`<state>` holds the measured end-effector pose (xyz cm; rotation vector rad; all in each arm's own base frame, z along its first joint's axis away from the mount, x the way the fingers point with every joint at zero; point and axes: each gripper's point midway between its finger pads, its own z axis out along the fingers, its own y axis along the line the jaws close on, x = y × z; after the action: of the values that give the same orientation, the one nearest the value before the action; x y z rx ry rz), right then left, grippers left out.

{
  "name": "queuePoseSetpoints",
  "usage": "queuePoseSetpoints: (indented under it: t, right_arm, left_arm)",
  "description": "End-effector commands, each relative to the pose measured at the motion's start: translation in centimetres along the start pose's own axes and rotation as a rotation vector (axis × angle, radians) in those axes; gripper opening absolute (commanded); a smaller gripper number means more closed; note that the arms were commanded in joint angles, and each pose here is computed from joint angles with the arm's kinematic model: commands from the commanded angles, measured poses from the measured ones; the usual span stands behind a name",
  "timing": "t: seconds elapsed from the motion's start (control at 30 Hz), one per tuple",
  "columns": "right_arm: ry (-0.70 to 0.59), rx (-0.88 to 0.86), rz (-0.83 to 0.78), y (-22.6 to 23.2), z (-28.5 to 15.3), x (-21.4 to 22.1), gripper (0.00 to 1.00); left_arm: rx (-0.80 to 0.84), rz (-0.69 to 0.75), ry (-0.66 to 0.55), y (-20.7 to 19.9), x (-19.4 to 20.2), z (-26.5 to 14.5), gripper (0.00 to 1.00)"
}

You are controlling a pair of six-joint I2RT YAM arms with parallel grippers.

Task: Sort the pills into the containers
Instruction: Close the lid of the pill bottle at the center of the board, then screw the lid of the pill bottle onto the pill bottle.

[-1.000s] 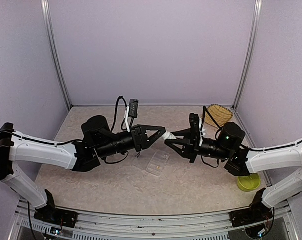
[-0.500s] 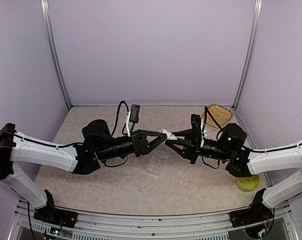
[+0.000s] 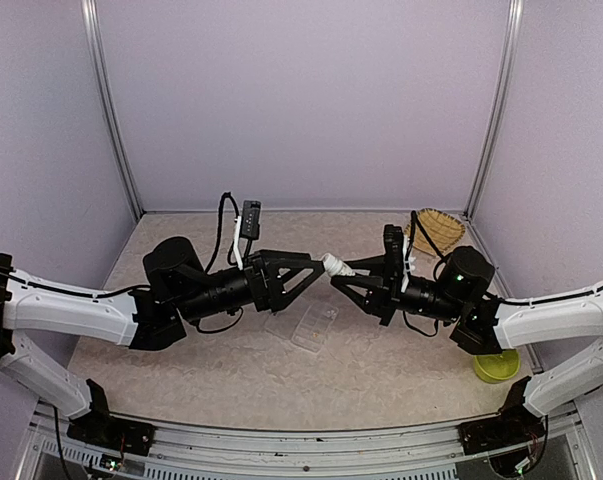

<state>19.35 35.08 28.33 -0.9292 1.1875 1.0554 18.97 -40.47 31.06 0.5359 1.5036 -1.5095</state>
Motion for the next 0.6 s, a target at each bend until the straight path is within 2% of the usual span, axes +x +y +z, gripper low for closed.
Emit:
queuePoseSetpoints:
  t: [0.0,0.57]
  right_arm:
    - [-0.019,0.009,0.020,0.1,0.1,-1.0,0.12]
    - [0.004,-0.014,0.061,0.3,1.4,0.0,0.12]
  left_arm:
    - [0.035,0.042,-0.045,-1.4,-1.6,-0.3,0.99]
    - [0.056,0.000,-0.021,-1.2,-0.7,0.8,0.99]
